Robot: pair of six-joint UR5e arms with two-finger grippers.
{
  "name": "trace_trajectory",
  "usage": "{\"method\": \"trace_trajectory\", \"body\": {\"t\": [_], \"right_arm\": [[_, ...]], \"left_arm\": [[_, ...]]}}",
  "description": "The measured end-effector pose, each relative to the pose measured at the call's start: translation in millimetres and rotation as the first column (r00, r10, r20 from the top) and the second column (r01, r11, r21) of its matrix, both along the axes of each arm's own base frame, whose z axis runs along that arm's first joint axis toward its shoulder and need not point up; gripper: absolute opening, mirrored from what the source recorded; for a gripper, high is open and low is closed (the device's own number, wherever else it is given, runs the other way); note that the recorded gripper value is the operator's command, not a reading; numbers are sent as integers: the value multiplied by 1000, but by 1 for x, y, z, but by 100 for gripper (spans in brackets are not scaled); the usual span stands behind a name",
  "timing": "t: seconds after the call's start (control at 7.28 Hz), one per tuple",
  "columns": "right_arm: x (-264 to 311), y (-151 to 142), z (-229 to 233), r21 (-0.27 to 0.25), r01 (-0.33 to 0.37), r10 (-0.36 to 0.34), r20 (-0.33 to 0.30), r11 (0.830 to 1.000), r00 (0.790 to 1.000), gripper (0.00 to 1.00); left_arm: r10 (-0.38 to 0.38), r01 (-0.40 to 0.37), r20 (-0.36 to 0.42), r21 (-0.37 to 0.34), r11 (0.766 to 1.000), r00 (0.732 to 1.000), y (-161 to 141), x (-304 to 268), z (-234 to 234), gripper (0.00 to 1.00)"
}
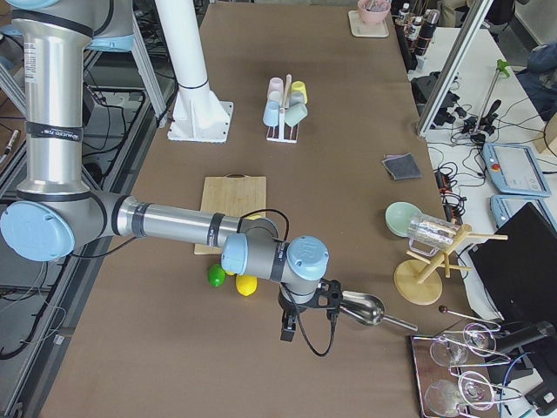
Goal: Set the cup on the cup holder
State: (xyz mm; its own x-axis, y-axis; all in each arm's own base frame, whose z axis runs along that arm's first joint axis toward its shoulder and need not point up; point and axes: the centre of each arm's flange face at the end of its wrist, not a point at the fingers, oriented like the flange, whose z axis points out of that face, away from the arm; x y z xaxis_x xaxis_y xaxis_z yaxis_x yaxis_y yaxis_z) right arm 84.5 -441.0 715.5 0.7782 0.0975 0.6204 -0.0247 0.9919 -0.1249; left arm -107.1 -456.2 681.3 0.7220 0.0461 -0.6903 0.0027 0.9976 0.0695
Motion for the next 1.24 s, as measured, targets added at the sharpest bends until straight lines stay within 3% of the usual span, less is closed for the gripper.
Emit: {"method": "trace_trajectory", "body": {"t": [1.24], "right_arm": [[-1,-4,-2,7,11,-11,-8,1000,1000,100]], "left_arm": [[-1,1,1,2,1000,1000,0,0,-1,98]]}}
